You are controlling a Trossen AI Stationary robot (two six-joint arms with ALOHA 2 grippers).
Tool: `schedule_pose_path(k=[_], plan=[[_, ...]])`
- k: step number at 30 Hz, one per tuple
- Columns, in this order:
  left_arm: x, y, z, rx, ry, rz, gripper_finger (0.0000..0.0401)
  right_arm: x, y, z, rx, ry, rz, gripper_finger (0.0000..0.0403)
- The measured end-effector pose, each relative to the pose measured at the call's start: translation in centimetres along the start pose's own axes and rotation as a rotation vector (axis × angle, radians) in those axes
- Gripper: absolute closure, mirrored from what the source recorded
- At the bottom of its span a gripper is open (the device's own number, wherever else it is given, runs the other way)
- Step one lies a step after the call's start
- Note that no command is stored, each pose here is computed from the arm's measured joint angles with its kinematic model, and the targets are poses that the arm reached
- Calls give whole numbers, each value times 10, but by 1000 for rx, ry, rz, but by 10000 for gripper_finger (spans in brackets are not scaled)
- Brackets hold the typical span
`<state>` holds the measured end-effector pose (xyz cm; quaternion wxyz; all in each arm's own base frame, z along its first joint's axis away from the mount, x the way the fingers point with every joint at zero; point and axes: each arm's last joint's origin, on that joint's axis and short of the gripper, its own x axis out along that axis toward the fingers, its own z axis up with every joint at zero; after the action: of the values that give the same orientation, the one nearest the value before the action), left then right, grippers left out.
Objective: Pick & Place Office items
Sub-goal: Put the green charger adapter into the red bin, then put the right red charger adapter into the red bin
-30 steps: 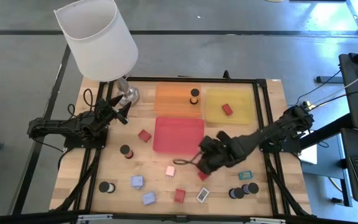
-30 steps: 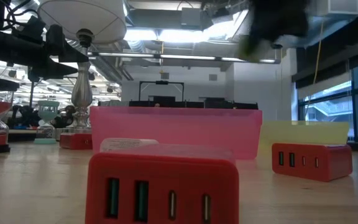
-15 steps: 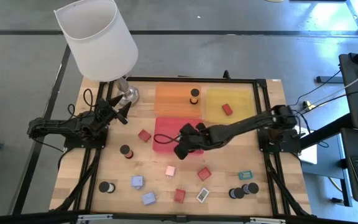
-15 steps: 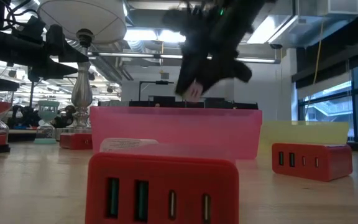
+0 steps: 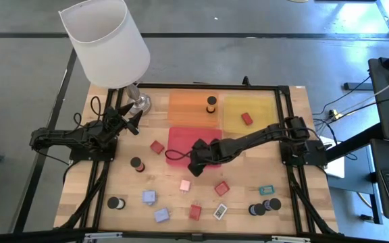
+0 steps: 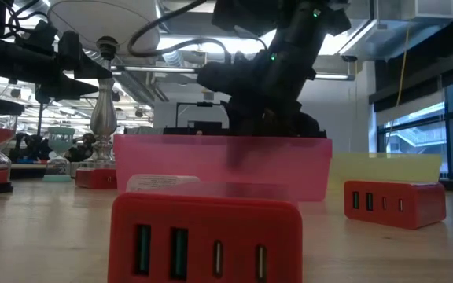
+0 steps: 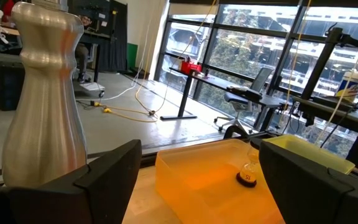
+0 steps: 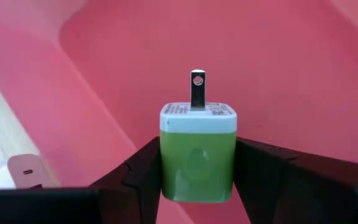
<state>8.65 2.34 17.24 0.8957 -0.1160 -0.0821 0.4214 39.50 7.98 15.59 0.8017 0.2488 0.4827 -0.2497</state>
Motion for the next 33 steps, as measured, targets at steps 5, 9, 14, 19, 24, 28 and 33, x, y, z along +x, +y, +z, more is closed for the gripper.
schedule_pose_path(k=[5, 9, 14, 19, 24, 28, 33], plan=[[0, 0, 0, 0, 0, 0, 79, 0, 0, 0, 1, 2, 0, 232], [0, 0, 0, 0, 0, 0, 79, 0, 0, 0, 1, 4, 2, 198], [0, 0, 0, 0, 0, 0, 79, 0, -1, 2, 0, 20, 10, 151], [0, 0, 0, 0, 0, 0, 79, -11, 1, 21, -68, 88, 66, 118], [0, 0, 0, 0, 0, 0, 79, -41, 4, 47, -192, 122, 38, 114], [0, 0, 0, 0, 0, 0, 79, -74, 9, 55, -341, 140, -31, 122], [0, 0, 0, 0, 0, 0, 79, -106, 21, 34, -609, 199, -108, 133]])
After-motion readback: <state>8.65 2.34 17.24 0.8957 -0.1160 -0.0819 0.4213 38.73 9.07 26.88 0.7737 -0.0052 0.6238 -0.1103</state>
